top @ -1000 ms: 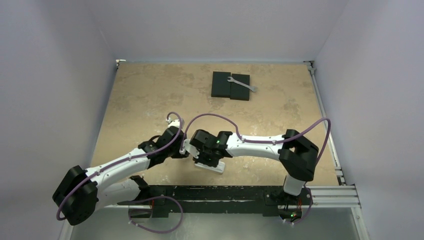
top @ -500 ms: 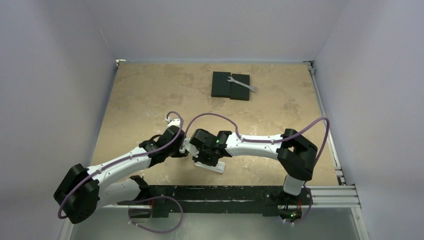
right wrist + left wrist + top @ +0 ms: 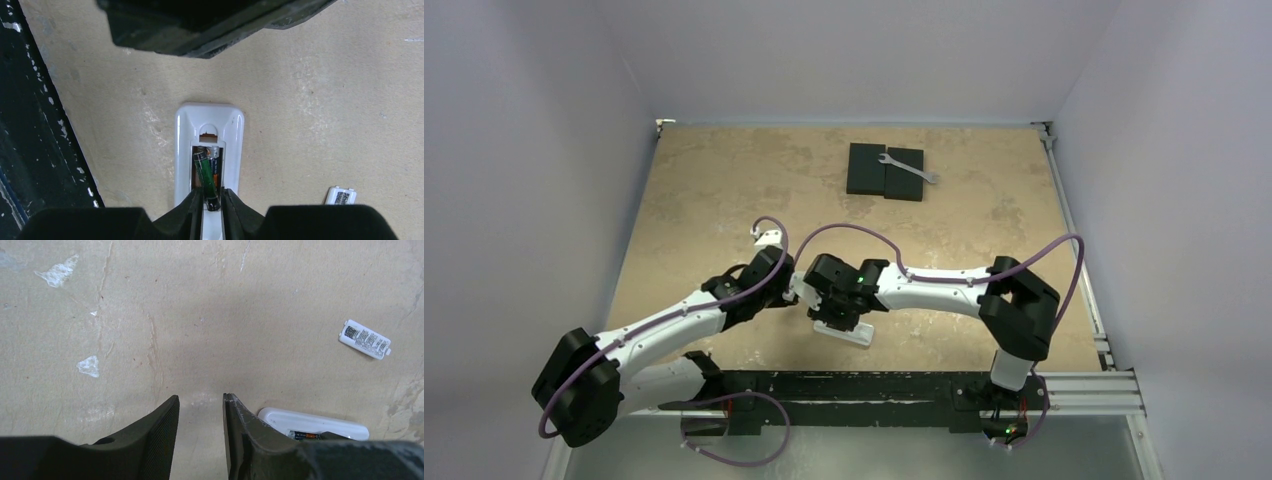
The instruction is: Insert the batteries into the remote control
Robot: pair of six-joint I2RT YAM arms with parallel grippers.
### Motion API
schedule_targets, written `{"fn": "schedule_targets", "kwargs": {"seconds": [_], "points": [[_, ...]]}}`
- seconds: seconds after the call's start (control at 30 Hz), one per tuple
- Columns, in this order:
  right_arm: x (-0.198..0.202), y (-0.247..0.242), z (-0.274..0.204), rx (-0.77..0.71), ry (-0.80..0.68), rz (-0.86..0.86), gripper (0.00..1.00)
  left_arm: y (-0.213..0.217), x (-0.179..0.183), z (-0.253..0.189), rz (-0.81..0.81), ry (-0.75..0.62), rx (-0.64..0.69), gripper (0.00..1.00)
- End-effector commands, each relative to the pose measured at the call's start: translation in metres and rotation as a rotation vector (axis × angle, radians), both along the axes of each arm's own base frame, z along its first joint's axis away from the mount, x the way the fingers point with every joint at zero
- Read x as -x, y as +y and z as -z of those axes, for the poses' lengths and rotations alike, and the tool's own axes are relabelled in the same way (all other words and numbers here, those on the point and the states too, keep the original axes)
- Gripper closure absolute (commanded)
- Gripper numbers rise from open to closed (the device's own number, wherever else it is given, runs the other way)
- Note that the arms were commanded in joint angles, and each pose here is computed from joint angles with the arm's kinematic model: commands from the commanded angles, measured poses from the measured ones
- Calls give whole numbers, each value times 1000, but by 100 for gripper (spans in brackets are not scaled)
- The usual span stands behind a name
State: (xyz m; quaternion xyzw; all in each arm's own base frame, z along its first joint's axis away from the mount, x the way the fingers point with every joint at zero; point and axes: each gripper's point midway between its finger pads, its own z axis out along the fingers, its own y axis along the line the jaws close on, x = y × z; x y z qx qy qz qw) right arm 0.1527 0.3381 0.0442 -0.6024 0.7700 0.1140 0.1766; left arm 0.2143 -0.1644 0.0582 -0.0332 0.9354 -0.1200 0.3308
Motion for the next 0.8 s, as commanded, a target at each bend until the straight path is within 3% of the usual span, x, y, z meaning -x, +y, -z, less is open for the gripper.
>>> {"fn": "schedule_targets", "kwargs": {"seconds": [0.0,0.1,0.53,0.77], "points": [[-6,11,-9,-50,-25,17,72,-21,-23,-40,-24,-106,98,63],[-6,9,-14,-57,-32,18,68,-20,-26,-47,-34,-120,101,62],[2,-3,-43,-165,-56,45,66,-15,-23,-58,-53,-130,107,61],[7,-2,-63,-328,-49,152,66,-23,-14,-51,5,-101,142,62]]}}
